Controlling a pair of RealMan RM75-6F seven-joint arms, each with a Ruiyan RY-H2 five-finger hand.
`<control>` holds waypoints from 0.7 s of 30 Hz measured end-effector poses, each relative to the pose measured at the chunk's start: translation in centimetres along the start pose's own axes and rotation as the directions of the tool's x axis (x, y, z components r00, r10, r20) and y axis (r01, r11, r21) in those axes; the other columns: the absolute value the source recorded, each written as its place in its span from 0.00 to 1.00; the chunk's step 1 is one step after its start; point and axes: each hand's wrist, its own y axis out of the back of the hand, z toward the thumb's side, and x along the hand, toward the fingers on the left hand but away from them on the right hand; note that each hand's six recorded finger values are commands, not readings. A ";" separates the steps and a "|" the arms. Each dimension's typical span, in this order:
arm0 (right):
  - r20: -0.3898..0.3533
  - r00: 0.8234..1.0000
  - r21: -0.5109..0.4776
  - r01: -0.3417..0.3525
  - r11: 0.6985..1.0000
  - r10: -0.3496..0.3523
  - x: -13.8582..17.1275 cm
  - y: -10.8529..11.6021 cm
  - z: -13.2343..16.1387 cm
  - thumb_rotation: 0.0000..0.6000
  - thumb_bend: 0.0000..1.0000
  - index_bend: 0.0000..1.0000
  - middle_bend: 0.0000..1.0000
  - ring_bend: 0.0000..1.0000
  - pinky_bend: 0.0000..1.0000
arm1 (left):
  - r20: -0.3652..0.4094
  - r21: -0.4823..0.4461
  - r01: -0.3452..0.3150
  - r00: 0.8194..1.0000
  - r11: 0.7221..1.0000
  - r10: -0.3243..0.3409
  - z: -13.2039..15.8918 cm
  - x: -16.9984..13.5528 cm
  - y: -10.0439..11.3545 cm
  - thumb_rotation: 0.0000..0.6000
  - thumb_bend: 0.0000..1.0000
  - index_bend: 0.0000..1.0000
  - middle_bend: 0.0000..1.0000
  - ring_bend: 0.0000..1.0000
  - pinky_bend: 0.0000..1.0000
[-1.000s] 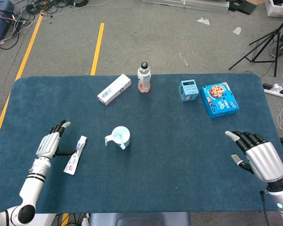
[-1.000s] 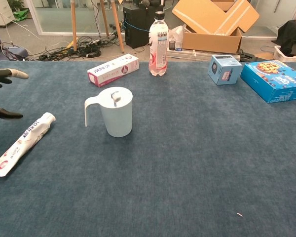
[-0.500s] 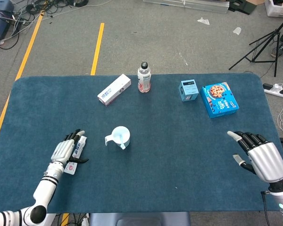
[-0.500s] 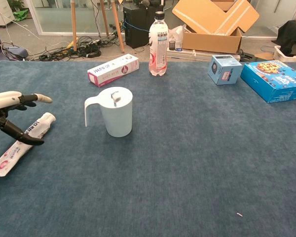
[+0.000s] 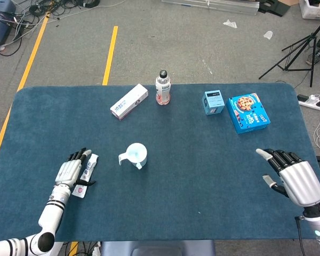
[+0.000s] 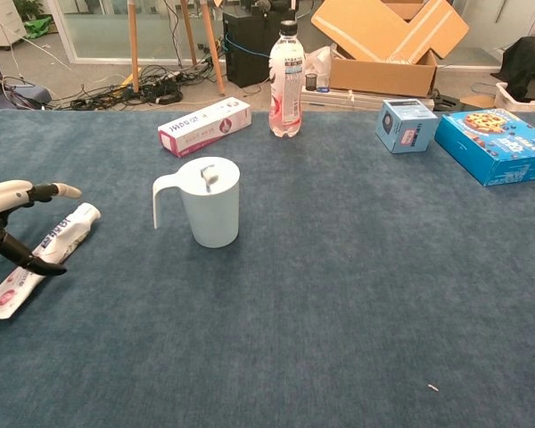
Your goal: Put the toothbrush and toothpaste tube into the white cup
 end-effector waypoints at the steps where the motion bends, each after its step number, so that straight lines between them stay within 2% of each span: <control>1: -0.001 1.000 0.000 -0.001 1.000 0.001 0.0 0.0 0.0 1.00 0.20 0.25 0.32 0.34 0.47 | -0.005 0.010 -0.007 1.000 1.000 0.007 -0.3 0.0 0.0 1.00 0.10 0.00 0.00 0.00 0.00; 11: -0.007 1.000 -0.002 -0.010 1.000 0.010 -0.3 -0.4 0.4 1.00 0.20 0.25 0.32 0.34 0.47 | -0.037 0.100 -0.076 0.996 0.992 0.080 -2.6 0.1 1.0 1.00 0.10 0.00 0.00 0.00 0.00; 21: -0.011 1.000 -0.002 -0.010 1.000 0.010 -0.4 -0.4 0.6 1.00 0.20 0.25 0.32 0.34 0.47 | -0.075 0.202 -0.159 0.981 0.966 0.178 -5.3 1.0 2.2 1.00 0.10 0.00 0.00 0.00 0.00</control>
